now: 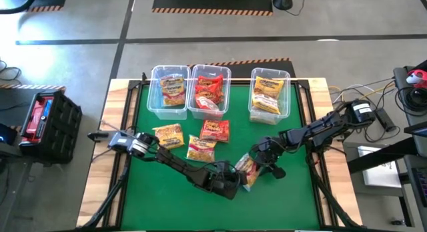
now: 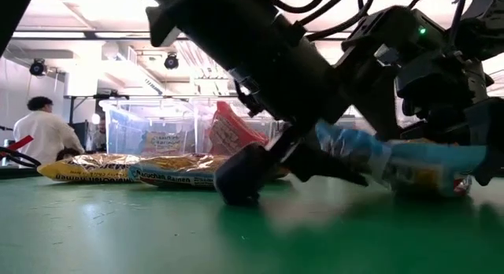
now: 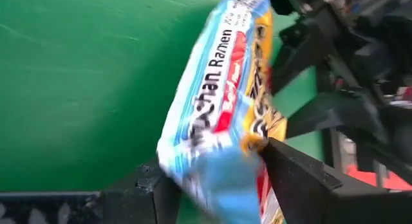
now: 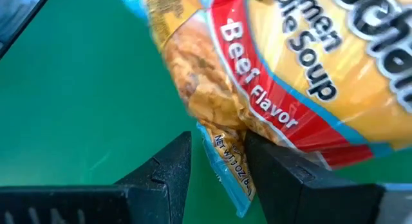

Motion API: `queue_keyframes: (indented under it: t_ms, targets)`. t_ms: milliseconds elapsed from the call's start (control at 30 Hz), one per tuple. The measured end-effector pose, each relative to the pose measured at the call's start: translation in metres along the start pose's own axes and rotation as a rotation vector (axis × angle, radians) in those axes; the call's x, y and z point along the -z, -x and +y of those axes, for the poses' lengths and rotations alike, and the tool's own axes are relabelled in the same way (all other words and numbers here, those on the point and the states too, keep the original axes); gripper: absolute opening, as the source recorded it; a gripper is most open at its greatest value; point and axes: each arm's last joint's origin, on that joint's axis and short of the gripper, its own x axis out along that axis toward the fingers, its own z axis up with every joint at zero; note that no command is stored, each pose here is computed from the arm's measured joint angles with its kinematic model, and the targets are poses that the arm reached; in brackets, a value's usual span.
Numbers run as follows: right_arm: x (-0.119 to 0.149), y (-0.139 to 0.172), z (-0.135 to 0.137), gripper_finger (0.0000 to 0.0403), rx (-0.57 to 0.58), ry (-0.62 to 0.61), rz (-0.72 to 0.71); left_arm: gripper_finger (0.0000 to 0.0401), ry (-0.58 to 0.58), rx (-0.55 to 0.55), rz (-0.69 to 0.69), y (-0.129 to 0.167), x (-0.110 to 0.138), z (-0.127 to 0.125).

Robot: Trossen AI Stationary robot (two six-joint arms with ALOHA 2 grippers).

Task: Sort Maruchan noodles
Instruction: Put the right blue noodle pack into the top left transparent bin

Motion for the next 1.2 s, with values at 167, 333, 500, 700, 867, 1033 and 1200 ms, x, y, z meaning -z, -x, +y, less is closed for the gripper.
queue_keyframes:
  t_ms: [167, 333, 500, 700, 867, 1033, 1200]
  targets:
    - [-0.001, 0.0, 0.0, 0.0141, 0.01, 0.006, -0.007, 0.0173, -0.019, 0.051, 0.015, -0.001, 0.001, -0.007]
    - [-0.002, 0.0, 0.0, 0.0141, 0.01, 0.007, -0.01, 0.0125, -0.007, 0.065, 0.017, -0.001, 0.002, -0.009]
    - [-0.002, 0.0, -0.001, 0.0141, 0.011, 0.0, -0.012, 0.0102, -0.004, 0.069, 0.012, -0.001, 0.002, -0.009]
    - [-0.007, 0.006, 0.0, 0.0141, 0.056, -0.021, 0.005, 0.0115, 0.013, 0.055, 0.008, 0.0, 0.0, -0.009]
    - [-0.022, 0.02, 0.004, 0.0141, 0.119, -0.043, 0.052, 0.0111, 0.009, 0.04, -0.006, 0.002, -0.005, -0.013]
    - [-0.034, 0.036, 0.007, 0.0141, 0.233, -0.07, 0.132, 0.0107, -0.012, 0.009, -0.045, 0.003, -0.014, -0.014]
    - [-0.042, 0.051, 0.011, 0.0141, 0.252, -0.169, 0.222, 0.0107, -0.029, -0.021, -0.054, 0.01, -0.021, -0.019]
